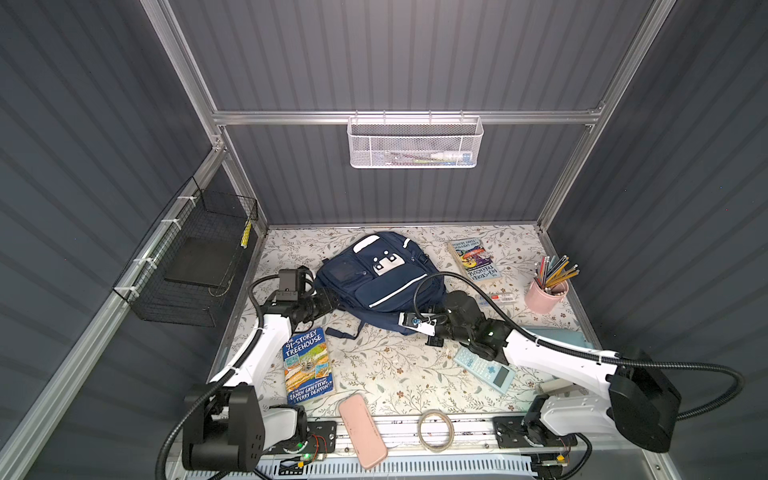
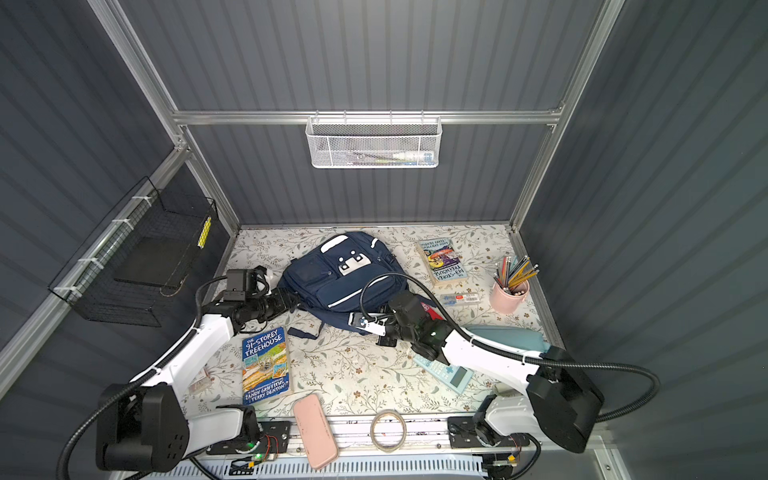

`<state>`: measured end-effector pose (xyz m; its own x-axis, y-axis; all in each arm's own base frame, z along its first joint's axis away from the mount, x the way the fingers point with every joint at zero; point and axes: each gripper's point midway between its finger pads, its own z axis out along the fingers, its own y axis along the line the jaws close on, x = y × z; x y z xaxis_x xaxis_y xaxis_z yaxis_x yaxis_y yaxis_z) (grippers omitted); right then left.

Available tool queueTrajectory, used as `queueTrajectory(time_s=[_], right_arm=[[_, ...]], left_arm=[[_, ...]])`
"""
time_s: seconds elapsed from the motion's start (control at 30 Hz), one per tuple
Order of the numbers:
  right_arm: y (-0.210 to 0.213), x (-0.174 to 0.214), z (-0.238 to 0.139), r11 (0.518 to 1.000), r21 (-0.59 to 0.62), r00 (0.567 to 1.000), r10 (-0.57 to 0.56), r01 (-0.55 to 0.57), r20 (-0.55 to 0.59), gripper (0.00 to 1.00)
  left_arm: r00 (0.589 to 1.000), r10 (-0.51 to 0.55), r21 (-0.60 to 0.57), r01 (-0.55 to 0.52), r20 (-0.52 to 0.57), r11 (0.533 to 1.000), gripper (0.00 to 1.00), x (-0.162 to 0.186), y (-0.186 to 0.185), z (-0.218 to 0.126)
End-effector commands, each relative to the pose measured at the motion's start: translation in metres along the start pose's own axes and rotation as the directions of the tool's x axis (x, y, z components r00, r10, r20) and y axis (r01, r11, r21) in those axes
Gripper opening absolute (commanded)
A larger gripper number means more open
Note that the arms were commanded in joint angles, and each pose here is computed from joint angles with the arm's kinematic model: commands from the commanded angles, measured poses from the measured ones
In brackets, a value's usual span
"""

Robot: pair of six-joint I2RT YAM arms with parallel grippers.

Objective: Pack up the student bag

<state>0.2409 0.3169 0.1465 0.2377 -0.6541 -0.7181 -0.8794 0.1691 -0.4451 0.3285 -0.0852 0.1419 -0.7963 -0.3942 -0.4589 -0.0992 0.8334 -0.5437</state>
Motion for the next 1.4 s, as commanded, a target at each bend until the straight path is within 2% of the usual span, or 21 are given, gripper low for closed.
queueTrajectory(time_s=[0.0,0.07,0.2,0.27,0.3,0.37,0.47,0.5,0.57,0.6,0.63,0.7,0.77,0.83,0.9,0.97,1.17,1.3,1.37], right_arm=[[0.001,-0.003,0.008,1.000,0.003,1.000,0.027,-0.027,0.008,0.02],[0.005,-0.009,0.010,0.999,-0.011,0.999,0.031,-0.031,0.024,0.09],[-0.001,-0.022,0.010,0.997,0.047,0.998,0.054,-0.056,0.039,0.45],[-0.007,-0.028,0.004,0.992,0.080,0.994,0.098,-0.103,0.056,0.51],[-0.012,-0.033,-0.003,0.985,0.100,0.988,0.136,-0.143,0.075,0.54],[-0.024,-0.038,-0.016,0.961,0.157,0.971,0.210,-0.226,0.115,0.60],[-0.052,-0.033,-0.044,0.857,0.297,0.906,0.388,-0.422,0.170,0.77],[-0.058,-0.026,-0.054,0.812,0.332,0.878,0.446,-0.479,0.175,0.86],[-0.076,-0.007,-0.078,0.663,0.445,0.790,0.575,-0.602,0.212,0.98],[-0.083,0.008,-0.090,0.568,0.494,0.730,0.643,-0.658,0.233,0.99],[-0.086,0.021,-0.099,0.500,0.515,0.679,0.692,-0.696,0.244,0.99],[-0.086,0.042,-0.110,0.402,0.511,0.585,0.766,-0.760,0.267,0.99],[-0.084,0.060,-0.119,0.316,0.491,0.500,0.811,-0.812,0.305,0.99],[-0.080,0.073,-0.127,0.254,0.456,0.434,0.831,-0.853,0.347,0.99],[-0.075,0.075,-0.131,0.248,0.419,0.413,0.832,-0.873,0.370,0.99],[-0.072,0.078,-0.136,0.239,0.410,0.405,0.830,-0.880,0.385,0.99],[-0.060,0.092,-0.139,0.232,0.431,0.400,0.845,-0.872,0.354,0.99],[-0.053,0.102,-0.139,0.218,0.440,0.391,0.850,-0.871,0.354,0.99],[-0.050,0.106,-0.138,0.208,0.435,0.381,0.851,-0.876,0.360,0.99]], left_arm=[[0.999,0.005,0.049,-0.007,0.042,0.999,0.68,-0.007,-0.016,-0.019],[0.999,0.005,0.050,-0.007,0.043,0.999,0.76,-0.004,-0.016,-0.025],[0.997,0.070,0.163,-0.071,0.013,0.984,0.87,0.002,-0.047,-0.029],[0.984,0.177,0.168,-0.179,0.031,0.969,0.96,0.005,-0.069,-0.030],[0.970,0.234,0.129,-0.240,0.060,0.962,1.00,0.006,-0.077,-0.031],[0.945,0.318,0.124,-0.325,0.070,0.938,1.00,0.012,-0.095,-0.026],[0.917,0.399,0.121,-0.398,0.018,0.909,1.00,0.027,-0.109,-0.006],[0.899,0.437,0.114,-0.434,-0.002,0.894,0.99,0.034,-0.114,0.001],[0.853,0.522,0.088,-0.517,-0.031,0.851,0.96,0.048,-0.125,0.015],[0.825,0.563,0.075,-0.559,-0.049,0.826,0.95,0.056,-0.131,0.022],[0.803,0.593,0.073,-0.588,-0.069,0.805,0.90,0.065,-0.136,0.030],[0.775,0.624,0.085,-0.618,-0.101,0.781,0.86,0.078,-0.145,0.045],[0.730,0.673,0.064,-0.671,-0.118,0.739,0.79,0.088,-0.150,0.059],[0.681,0.714,0.011,-0.723,-0.161,0.691,0.74,0.095,-0.146,0.076],[0.637,0.746,-0.033,-0.764,-0.193,0.644,0.74,0.099,-0.143,0.090],[0.612,0.761,-0.066,-0.786,-0.216,0.614,0.75,0.104,-0.141,0.100],[0.578,0.785,-0.116,-0.815,-0.223,0.567,0.83,0.107,-0.147,0.117],[0.566,0.795,-0.060,-0.821,-0.221,0.568,0.98,0.116,-0.160,0.122],[0.551,0.807,-0.070,-0.832,-0.211,0.550,1.00,0.119,-0.164,0.122]])
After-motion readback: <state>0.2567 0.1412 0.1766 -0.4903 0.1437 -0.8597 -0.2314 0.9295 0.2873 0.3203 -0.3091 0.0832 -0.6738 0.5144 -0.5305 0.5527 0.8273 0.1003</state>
